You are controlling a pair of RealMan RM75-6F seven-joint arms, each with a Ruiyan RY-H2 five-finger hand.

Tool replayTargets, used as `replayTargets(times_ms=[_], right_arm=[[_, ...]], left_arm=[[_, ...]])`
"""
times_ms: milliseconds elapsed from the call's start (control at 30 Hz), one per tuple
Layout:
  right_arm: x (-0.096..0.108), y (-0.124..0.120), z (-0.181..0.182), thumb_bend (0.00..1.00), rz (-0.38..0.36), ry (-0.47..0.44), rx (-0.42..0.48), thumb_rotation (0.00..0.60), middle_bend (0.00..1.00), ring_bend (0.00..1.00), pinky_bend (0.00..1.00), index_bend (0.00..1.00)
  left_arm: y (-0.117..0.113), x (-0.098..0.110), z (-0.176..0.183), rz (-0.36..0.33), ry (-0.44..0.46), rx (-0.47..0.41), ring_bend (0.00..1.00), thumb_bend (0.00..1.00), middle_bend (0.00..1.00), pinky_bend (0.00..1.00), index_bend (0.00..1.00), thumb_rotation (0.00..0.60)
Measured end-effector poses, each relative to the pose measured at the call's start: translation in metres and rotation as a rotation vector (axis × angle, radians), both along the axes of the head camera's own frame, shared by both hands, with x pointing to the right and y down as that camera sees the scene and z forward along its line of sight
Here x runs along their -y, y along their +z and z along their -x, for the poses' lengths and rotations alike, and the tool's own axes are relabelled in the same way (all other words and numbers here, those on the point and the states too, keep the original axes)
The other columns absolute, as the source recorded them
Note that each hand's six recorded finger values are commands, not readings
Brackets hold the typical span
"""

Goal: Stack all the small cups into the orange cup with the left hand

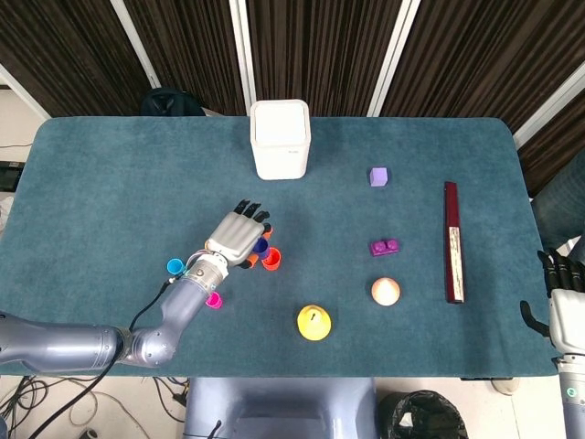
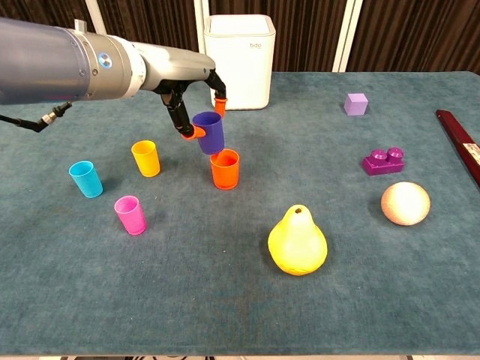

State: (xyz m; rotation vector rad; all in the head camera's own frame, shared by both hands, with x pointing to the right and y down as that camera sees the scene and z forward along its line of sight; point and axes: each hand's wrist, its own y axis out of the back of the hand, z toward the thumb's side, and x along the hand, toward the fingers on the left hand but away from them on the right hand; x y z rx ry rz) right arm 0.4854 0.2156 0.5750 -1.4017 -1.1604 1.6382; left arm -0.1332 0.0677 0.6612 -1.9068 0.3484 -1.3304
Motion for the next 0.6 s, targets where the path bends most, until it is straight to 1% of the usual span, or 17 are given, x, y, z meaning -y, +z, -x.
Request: replayTargets(times_ms=[300, 600], right_arm=[[0.0, -0.001, -0.002, 0.43, -0.003, 0.005, -0.006, 0.6, 0.0, 0.06, 0.0, 0.06], [0.001, -0.003, -0.003, 0.43, -0.012, 0.01, -0.003, 0.6, 0.0, 0.06, 0.0, 0.06]], left_arm=[[0.011, -0.005, -0.013, -0.026, 0.026, -0.018, 0.0, 0.38, 0.15, 0.0, 0.48, 0.6], [0.016, -0.012, -0.021, -0.025, 0.048, -0.022, 0.0, 0.38, 0.16, 0.0, 0.48, 0.6]])
